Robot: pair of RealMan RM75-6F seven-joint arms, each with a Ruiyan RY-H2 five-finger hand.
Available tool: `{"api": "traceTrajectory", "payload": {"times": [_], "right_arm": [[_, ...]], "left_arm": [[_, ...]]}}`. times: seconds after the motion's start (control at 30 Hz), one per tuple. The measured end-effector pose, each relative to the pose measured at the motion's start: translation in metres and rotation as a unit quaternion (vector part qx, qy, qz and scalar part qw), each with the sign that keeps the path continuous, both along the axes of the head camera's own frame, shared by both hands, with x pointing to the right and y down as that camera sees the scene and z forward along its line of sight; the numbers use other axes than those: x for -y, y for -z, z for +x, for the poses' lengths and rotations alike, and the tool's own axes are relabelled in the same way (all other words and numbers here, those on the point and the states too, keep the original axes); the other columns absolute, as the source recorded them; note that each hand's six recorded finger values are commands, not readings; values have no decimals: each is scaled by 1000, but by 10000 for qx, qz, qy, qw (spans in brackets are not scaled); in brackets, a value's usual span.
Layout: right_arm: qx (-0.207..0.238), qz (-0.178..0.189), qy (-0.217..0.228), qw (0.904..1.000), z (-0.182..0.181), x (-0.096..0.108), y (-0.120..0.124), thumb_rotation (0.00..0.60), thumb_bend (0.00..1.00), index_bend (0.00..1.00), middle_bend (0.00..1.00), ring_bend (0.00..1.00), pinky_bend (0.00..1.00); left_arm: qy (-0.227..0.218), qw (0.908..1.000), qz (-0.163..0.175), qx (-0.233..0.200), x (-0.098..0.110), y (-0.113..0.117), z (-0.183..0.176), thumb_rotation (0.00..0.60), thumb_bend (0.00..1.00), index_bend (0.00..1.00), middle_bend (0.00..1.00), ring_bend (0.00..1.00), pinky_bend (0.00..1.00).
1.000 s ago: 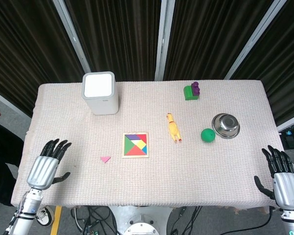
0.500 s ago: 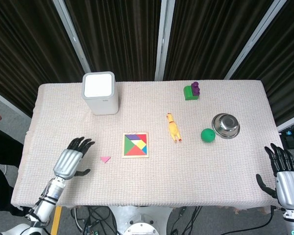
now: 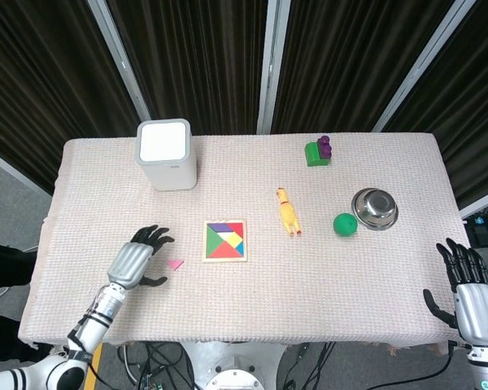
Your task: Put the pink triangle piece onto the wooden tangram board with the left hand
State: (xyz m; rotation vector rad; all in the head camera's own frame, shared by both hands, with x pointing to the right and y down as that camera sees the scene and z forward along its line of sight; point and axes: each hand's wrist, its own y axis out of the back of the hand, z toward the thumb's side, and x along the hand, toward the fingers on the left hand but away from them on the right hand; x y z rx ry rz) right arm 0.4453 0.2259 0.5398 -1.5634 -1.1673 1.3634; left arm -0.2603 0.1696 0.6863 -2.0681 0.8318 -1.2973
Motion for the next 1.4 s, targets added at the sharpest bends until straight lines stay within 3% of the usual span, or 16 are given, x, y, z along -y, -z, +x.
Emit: {"api": "traceTrajectory", "payload": {"times": [0.5, 0.87, 1.4], "right_arm": [[-3, -95, -79, 9999, 6, -1, -6, 600, 259, 0, 0, 0, 0], [25, -75, -38, 10000, 7, -1, -6, 600, 241, 0, 0, 0, 0], [-37, -162, -80, 9998, 8, -2, -9, 600, 240, 0, 0, 0, 0]], "left_arm": [[482, 9983, -279, 159, -6, -24, 10, 600, 159, 303, 99, 0, 88], [510, 9982, -273, 129, -6, -31, 14, 600, 238, 350, 115, 0, 92], [527, 9978, -361, 157, -11, -39, 11, 600, 248, 399, 120, 0, 93]]}}
